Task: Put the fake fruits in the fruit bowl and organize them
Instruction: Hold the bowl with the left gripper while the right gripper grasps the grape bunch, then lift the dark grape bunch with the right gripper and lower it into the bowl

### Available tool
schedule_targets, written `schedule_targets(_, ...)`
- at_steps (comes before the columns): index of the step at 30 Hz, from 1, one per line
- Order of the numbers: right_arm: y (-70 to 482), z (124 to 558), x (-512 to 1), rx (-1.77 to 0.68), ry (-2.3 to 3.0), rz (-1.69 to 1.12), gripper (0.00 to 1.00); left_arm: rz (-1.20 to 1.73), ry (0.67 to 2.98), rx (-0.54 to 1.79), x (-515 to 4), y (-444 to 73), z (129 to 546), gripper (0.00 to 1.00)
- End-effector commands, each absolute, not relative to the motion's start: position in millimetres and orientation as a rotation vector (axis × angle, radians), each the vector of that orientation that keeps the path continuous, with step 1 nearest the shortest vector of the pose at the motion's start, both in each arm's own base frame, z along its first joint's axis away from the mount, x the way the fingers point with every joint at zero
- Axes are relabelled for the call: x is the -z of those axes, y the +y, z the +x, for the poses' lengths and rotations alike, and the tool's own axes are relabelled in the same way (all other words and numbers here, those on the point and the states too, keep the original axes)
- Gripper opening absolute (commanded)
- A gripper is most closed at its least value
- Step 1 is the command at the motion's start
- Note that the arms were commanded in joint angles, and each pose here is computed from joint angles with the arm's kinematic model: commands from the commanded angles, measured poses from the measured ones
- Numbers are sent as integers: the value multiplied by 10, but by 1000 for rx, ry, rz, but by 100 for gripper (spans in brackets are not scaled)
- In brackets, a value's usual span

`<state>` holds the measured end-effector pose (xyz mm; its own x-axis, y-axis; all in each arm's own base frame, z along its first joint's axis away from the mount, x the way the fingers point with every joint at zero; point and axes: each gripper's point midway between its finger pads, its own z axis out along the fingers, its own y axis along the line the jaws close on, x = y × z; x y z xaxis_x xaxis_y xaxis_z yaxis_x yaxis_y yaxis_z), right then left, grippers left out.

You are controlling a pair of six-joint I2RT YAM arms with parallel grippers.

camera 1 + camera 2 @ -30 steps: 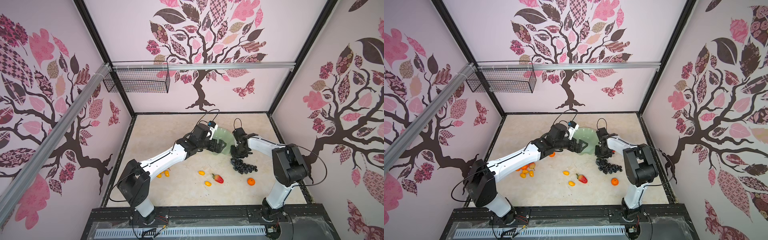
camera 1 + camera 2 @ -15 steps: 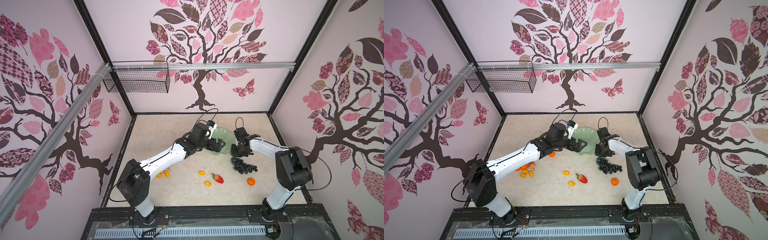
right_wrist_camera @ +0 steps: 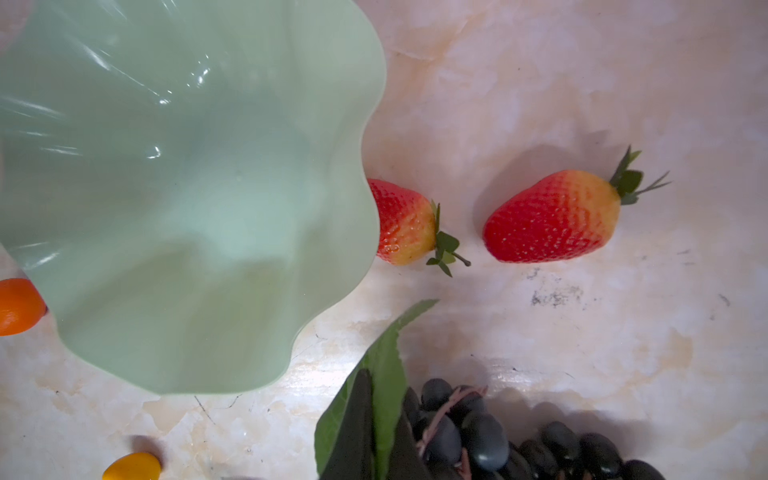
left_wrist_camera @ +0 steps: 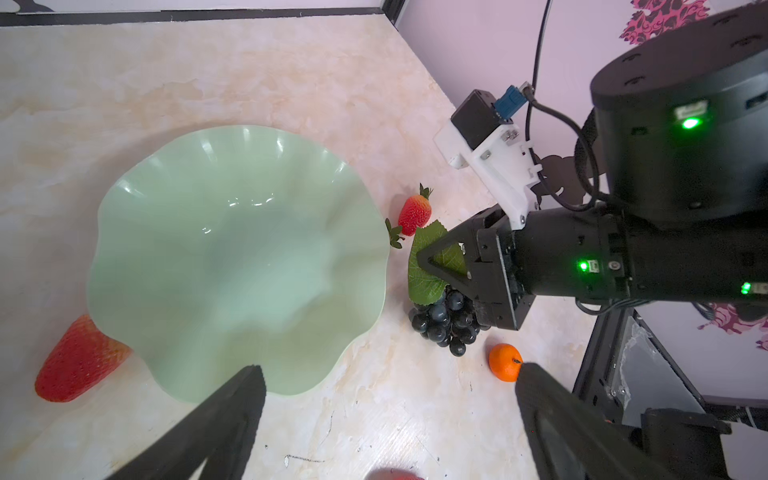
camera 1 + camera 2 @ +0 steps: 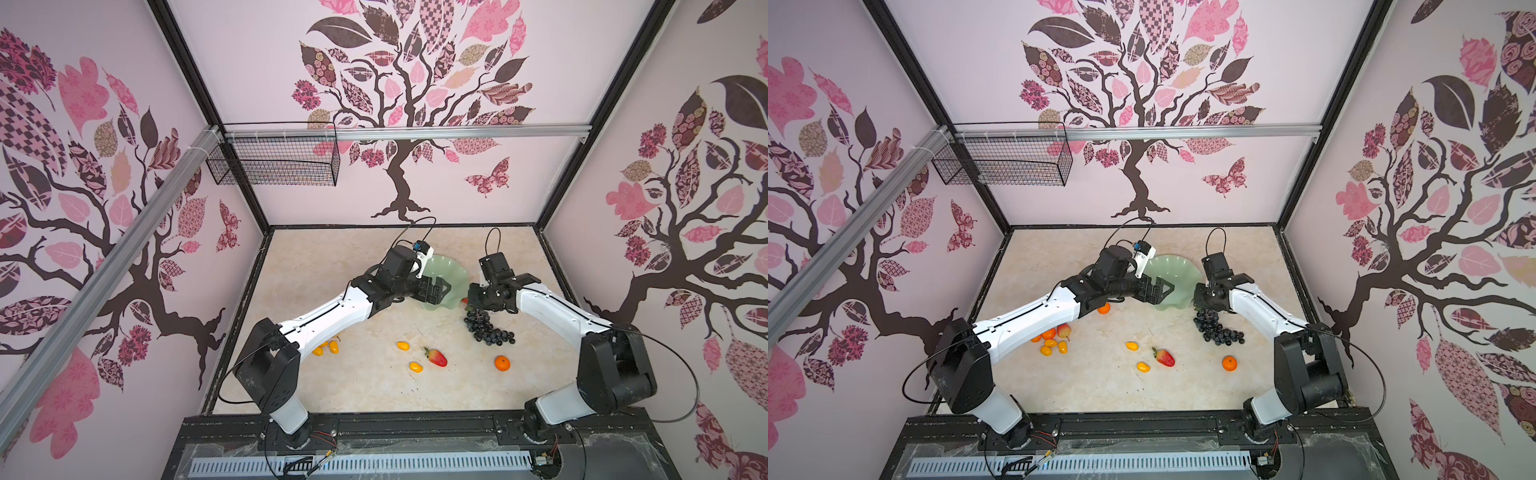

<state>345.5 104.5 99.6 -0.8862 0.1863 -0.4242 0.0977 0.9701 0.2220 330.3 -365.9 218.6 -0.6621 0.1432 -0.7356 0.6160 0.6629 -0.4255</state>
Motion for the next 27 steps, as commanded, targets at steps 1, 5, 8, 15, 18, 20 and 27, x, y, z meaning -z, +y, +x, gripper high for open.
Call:
schedule_targets(1,989,3420,-1157,-274,2612,220,0,595,2187,899,-2201,-3628,3275,98)
schedule_targets(5,980,3370,-1286,-300,2566,231,0,600,2186,907,-2209,-3636,3261,98)
schedule_targets(8,950,3333,-1436,-309,2516,240,0,594,2180,914,-2238,-3632,3258,98)
schedule_targets(15,848,3284,-1866,-293,2392,244,0,616,2166,975,-2307,-3680,3206,98)
schedule_targets(18,821,3292,-2074,-285,2350,239,0,658,2143,1033,-2391,-3710,3161,98)
schedule_targets(20,808,3304,-2185,-275,2333,231,0,662,2135,1066,-2443,-3679,3177,98)
schedule_targets(27,826,3394,-2609,-288,2255,205,0,565,2098,1134,-2581,-3452,3381,98)
